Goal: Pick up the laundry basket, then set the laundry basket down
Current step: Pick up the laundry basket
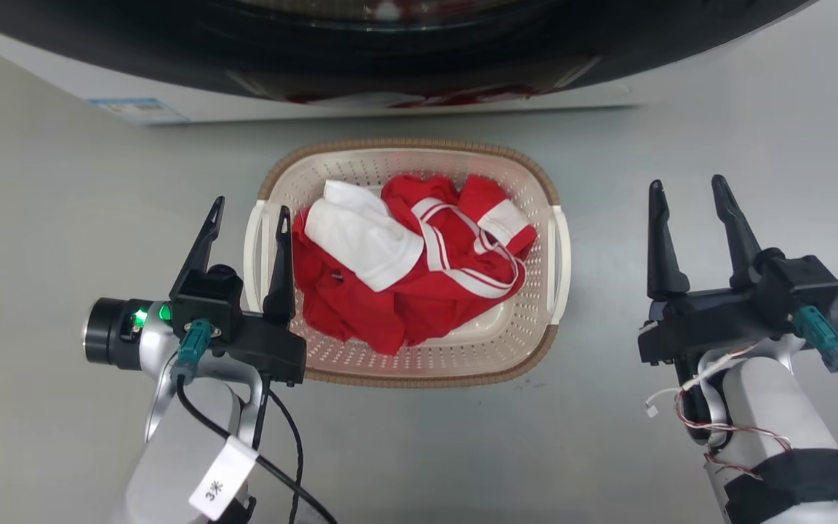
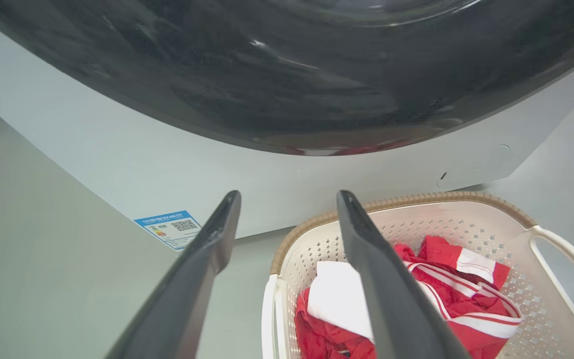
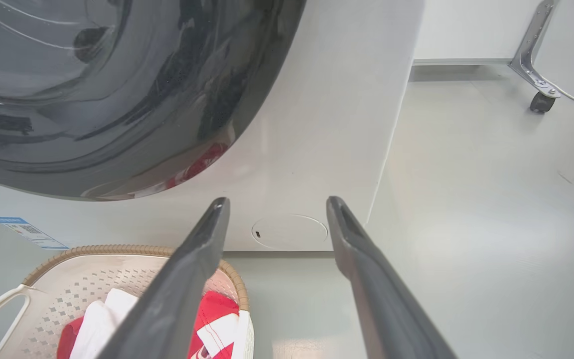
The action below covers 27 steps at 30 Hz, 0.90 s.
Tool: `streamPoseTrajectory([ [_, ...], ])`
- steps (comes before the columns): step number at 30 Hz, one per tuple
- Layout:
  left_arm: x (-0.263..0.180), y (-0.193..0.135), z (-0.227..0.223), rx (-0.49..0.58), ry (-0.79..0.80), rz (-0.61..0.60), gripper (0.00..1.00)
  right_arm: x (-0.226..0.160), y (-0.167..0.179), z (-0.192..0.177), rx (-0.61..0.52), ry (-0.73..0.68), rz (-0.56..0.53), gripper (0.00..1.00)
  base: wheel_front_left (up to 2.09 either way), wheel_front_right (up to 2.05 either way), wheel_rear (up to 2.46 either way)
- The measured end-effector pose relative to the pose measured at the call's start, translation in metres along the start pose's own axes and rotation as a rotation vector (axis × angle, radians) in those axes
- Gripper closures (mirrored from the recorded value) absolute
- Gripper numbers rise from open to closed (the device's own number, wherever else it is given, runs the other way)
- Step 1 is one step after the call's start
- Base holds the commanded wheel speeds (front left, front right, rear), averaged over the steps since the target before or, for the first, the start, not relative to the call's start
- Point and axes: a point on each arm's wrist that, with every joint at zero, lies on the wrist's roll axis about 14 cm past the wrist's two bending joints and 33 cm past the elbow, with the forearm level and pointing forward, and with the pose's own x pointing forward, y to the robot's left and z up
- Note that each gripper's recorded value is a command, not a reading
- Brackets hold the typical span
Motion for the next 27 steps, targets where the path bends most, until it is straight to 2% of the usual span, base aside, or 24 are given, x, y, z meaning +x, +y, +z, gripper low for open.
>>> streamPoseTrajectory([
  [14,0.007,0.009,-0.080,0.002,0.224,0.008,0.00,0.010,0.016,-0.088,0.020,0.224,0.057,0.00,0.00,0.00,0.00],
  [27,0.024,0.015,-0.119,-0.005,0.340,0.014,0.00,0.023,0.013,-0.130,0.045,0.318,0.043,0.00,0.00,0.00,0.00],
])
